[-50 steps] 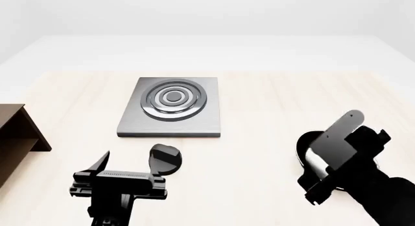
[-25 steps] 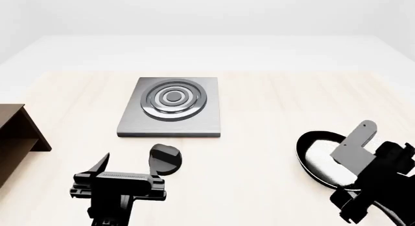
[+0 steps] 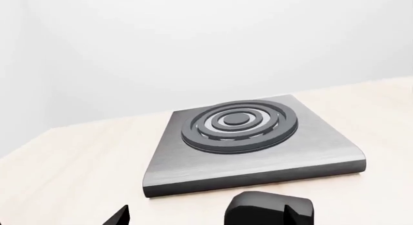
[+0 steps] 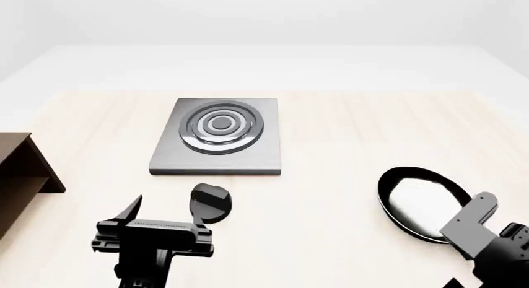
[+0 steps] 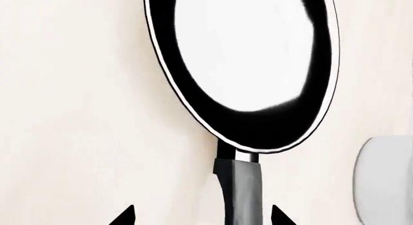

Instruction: Turn on the stove and put the frying pan on it.

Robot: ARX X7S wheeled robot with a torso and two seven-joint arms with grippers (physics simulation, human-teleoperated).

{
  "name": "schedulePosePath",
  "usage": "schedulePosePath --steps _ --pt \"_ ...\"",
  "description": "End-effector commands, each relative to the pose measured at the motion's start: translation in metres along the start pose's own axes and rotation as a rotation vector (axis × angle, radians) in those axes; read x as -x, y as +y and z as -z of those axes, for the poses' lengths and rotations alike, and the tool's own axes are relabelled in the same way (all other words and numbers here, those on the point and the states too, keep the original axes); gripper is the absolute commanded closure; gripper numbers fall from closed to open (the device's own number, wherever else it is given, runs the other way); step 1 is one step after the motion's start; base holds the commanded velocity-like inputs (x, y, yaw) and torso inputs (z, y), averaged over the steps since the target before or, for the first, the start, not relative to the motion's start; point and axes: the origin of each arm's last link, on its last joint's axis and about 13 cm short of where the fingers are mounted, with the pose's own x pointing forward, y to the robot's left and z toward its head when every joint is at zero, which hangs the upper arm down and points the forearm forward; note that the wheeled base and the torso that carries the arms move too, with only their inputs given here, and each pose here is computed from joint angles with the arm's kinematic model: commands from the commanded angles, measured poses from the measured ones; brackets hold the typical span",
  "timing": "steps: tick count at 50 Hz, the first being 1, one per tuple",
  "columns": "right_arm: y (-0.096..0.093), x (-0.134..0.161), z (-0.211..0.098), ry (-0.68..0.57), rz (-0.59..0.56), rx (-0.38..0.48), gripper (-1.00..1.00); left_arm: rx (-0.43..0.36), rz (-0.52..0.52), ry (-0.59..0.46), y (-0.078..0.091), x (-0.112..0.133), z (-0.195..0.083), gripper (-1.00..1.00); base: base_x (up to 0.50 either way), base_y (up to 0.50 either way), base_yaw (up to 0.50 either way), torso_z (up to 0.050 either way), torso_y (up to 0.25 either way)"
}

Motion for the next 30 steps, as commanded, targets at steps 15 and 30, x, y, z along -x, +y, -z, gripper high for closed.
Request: schedulePosePath --steps 15,30 --pt "-0.006 -0.034 0.036 0.069 0.080 -0.079 -1.00 -0.025 0.034 -0.001 -0.006 -0.001 0.001 -1.00 0.00 0.00 0.00 0.000 0.000" --pt "0.001 -0.042 0.031 0.014 0.070 -0.013 1.00 -0.028 0.031 -0.001 -0.005 -0.001 0.001 -1.00 0.00 0.00 0.00 0.000 0.000"
